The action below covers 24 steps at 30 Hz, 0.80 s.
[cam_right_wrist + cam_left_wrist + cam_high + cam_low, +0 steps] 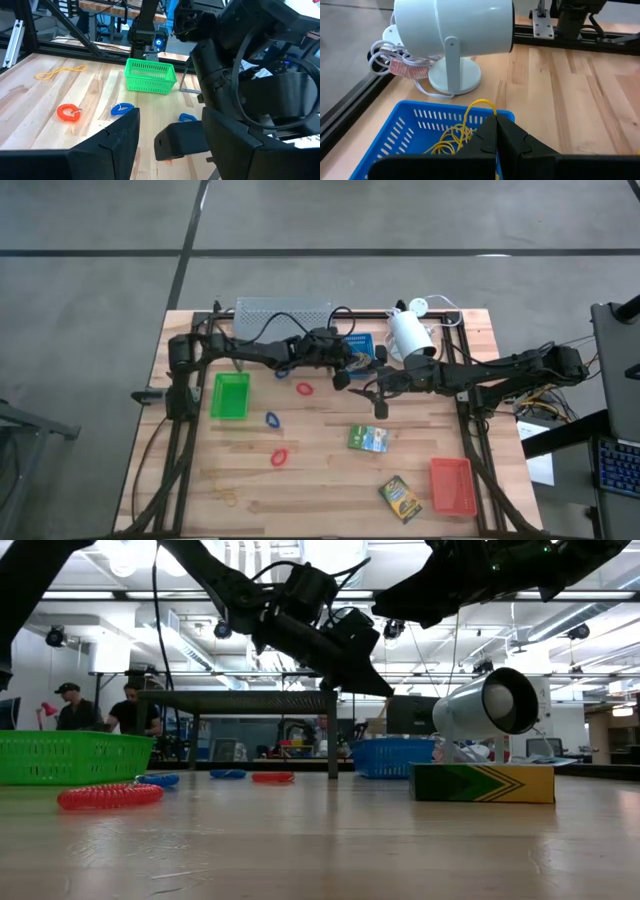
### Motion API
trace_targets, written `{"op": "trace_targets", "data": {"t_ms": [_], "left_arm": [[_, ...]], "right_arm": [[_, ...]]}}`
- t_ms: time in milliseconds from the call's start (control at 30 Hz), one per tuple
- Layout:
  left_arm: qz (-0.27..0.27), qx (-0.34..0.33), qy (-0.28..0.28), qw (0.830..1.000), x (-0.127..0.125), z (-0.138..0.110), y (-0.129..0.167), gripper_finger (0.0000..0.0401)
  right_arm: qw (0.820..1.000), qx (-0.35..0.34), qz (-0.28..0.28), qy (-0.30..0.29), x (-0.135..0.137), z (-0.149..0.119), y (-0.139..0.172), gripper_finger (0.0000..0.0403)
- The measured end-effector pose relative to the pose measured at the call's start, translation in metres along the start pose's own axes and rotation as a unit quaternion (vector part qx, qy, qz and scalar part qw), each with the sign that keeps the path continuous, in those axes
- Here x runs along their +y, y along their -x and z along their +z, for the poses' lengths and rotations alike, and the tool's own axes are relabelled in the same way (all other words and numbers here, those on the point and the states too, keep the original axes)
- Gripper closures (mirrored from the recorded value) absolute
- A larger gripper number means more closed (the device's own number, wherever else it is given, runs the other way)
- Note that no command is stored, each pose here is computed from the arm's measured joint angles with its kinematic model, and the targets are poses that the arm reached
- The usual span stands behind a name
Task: Pick & Place Office Desk Supplies
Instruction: Put the yellow rubber band into the blue bin
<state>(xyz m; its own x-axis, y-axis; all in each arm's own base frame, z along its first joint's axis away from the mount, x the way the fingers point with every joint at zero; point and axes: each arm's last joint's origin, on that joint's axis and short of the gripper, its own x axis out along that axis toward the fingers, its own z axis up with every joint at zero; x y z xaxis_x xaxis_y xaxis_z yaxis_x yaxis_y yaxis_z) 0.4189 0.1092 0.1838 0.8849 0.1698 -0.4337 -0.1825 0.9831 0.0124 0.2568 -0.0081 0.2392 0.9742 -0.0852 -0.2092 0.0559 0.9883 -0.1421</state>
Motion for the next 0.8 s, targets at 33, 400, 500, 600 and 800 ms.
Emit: {"op": "trace_targets", "data": {"t_ms": [33,400,500,600,800], "left_arm": [[0.003,0.0,0.0,1.0,0.0,0.001,0.0,0.0399],[0.016,0.004,0.007,1.0,-0.004,0.018,0.003,0.0399],[0.046,0.004,0.03,0.998,-0.014,0.018,0.002,0.0399],[0.078,0.001,0.045,0.996,-0.027,0.018,0.002,0.04],[0.16,-0.016,0.112,0.981,-0.05,0.017,0.004,0.0401]], "right_arm": [[1.0,0.0,0.0,-0.001,0.0,0.0,0.0,0.0191],[1.0,0.0,0.0,-0.001,0.0,0.0,0.0,0.0191],[1.0,0.001,0.0,0.0,0.0,0.0,0.0,0.0191],[1.0,0.001,0.0,0.0,0.0,0.0,0.0,0.0191],[1.0,-0.002,0.0,0.0,0.0,0.0,0.0,0.0191]]}}
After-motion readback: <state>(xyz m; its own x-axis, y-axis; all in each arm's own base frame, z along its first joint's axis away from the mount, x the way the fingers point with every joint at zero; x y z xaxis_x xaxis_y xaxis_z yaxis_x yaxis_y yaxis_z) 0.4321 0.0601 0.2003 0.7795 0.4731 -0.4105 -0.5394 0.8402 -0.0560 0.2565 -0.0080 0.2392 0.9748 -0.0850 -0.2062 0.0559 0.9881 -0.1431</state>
